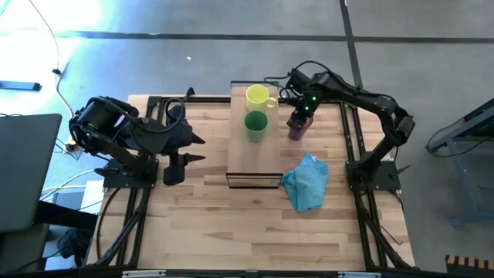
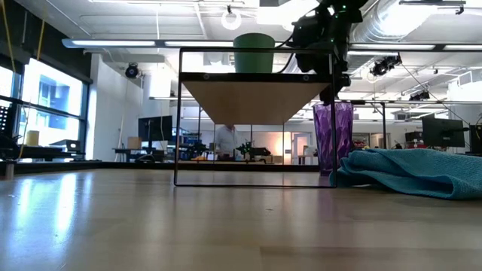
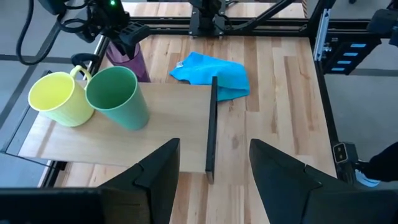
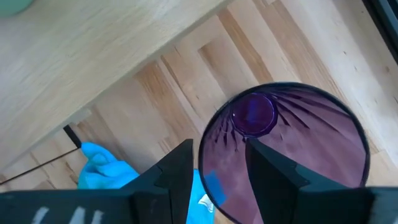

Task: Stack small to large cups/mugs on shelf
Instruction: Put the purple glass on the shelf

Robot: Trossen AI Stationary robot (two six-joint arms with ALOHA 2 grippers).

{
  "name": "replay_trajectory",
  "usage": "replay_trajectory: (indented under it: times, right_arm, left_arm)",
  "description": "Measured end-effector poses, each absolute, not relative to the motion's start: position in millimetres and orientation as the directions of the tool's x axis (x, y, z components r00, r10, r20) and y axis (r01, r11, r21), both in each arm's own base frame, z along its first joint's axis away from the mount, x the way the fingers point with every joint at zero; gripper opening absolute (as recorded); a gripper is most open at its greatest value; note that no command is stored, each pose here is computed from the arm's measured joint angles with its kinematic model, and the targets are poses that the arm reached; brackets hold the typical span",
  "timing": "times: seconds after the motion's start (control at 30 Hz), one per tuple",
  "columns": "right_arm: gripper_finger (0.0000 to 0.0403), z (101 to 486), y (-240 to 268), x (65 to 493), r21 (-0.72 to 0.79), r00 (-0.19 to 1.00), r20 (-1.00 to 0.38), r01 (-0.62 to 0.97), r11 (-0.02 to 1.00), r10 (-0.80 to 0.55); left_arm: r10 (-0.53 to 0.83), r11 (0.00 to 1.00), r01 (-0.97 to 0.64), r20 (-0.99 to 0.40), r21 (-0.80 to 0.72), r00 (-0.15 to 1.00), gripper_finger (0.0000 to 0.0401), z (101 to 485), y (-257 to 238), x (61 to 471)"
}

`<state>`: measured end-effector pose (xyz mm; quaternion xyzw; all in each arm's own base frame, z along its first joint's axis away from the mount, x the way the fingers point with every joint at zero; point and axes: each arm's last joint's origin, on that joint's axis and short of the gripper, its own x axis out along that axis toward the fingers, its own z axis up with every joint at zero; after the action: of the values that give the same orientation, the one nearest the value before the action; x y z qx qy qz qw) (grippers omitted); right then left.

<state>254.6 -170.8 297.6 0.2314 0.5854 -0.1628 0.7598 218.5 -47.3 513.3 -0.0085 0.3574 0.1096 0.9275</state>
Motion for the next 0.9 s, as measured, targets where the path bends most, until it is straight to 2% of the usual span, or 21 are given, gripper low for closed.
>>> replay_trajectory:
  times: [0.9]
  right_arm:
    - [0.0138,297.3,-157.3,262.5,0.123,0.229,-0.974,0.537,0.834,-0.003]
  left_arm:
    - [0.197,0.976,-0.208,-0.665,0.064,0.721,0.0184,513.3,-47.3,218.5]
